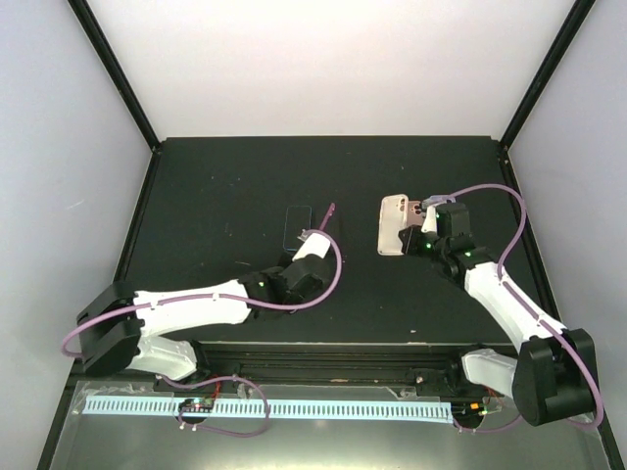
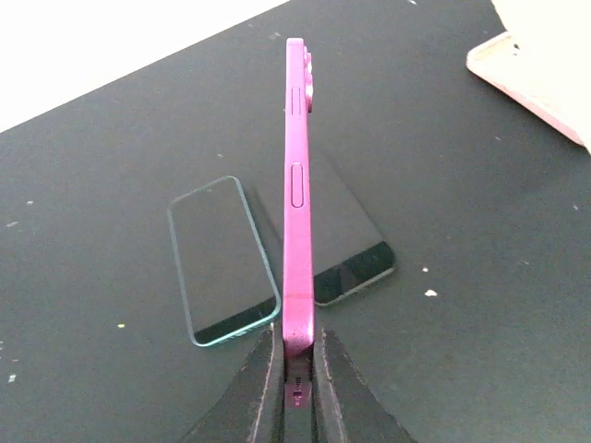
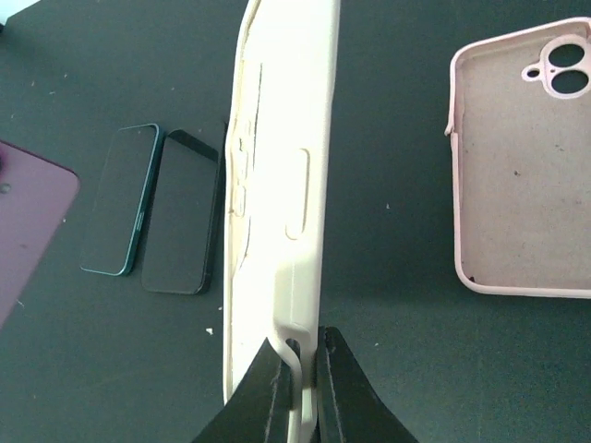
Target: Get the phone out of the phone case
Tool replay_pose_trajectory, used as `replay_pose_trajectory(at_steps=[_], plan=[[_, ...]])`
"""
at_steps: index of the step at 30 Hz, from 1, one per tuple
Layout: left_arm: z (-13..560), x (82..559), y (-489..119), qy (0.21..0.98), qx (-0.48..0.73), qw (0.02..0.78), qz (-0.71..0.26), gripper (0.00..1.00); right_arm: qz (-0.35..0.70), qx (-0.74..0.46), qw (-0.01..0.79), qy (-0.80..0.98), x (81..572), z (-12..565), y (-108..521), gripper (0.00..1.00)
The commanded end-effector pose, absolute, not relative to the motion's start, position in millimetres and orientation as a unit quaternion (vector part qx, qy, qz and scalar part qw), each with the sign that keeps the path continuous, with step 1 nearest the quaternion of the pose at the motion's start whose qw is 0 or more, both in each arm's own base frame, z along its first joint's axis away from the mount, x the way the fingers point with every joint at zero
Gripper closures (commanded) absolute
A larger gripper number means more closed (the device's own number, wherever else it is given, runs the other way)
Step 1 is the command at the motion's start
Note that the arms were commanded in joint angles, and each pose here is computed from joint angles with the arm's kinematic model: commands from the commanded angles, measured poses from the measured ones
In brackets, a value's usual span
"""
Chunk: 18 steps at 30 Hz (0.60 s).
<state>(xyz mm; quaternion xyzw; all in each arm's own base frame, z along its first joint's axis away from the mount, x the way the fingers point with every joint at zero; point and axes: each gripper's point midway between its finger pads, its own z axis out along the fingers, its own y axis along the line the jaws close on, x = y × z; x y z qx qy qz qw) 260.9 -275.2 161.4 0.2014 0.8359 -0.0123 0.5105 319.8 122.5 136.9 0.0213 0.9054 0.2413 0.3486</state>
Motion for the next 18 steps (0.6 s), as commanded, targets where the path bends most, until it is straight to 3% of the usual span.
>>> replay_pose_trajectory(at_steps=[1, 11, 18], plan=[[189, 273, -244, 0.830, 0.152, 0.537, 0.013, 0.98, 0.250, -0.022, 0.394, 0.884, 325, 167, 127, 0.99], [180, 318, -151, 0.856, 0.109, 0.461, 0.206, 0.99, 0.326, -0.111, 0.409, 0.845, 303, 195, 156, 0.99], [176, 326, -147, 0.841, 0.131, 0.473, 0.227, 0.98, 0.325, -0.119, 0.412, 0.843, 303, 202, 156, 0.99]])
